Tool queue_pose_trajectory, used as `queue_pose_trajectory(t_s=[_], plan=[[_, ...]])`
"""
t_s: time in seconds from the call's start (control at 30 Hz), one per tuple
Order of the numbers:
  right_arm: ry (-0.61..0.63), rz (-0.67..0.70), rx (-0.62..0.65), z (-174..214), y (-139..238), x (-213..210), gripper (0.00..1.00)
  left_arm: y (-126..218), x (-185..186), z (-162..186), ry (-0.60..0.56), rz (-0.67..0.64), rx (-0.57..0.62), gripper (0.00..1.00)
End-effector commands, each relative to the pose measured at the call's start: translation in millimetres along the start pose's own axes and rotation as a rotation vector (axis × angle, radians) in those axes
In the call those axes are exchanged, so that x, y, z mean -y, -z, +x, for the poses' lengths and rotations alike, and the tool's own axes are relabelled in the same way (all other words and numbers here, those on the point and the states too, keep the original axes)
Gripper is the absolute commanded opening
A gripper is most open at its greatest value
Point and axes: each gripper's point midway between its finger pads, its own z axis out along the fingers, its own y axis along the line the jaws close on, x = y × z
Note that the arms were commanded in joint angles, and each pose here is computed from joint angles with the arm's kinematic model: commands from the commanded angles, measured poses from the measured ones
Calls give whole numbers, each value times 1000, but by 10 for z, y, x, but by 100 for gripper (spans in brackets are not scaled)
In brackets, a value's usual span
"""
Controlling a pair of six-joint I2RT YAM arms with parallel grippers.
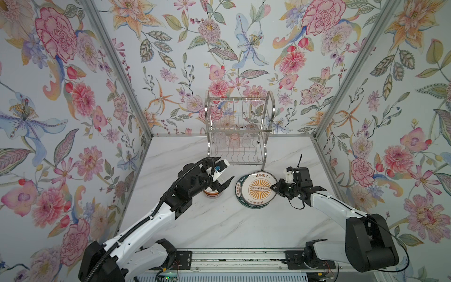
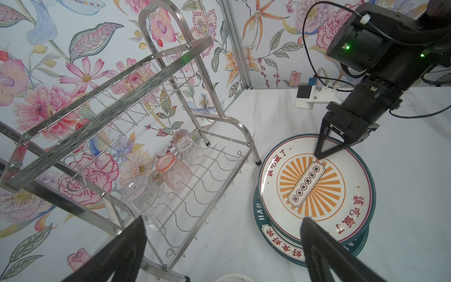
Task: Unload the mixed dishes from the dish rack
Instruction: 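Lower the sunburst plate onto the lettered plate with the right gripper while the left withdraws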
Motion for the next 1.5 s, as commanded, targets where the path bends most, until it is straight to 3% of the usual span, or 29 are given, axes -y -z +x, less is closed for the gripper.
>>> queue_pose_trajectory(t_s=[0.0,0.33,0.77,1.47], plan=[[14,-58,7,-38,-18,-128,4,5,4,82,34,14,-19,99],[0,-22,-22,29,-78,-21,20,-105,-5,149,26,26,-40,99],[51,97,-28,-10,-118,63,50,-201,-89,153,26,13,-49,99],[99,180,-52,-48,-250,48,58,-292,-176,242,40,1,-57,99]])
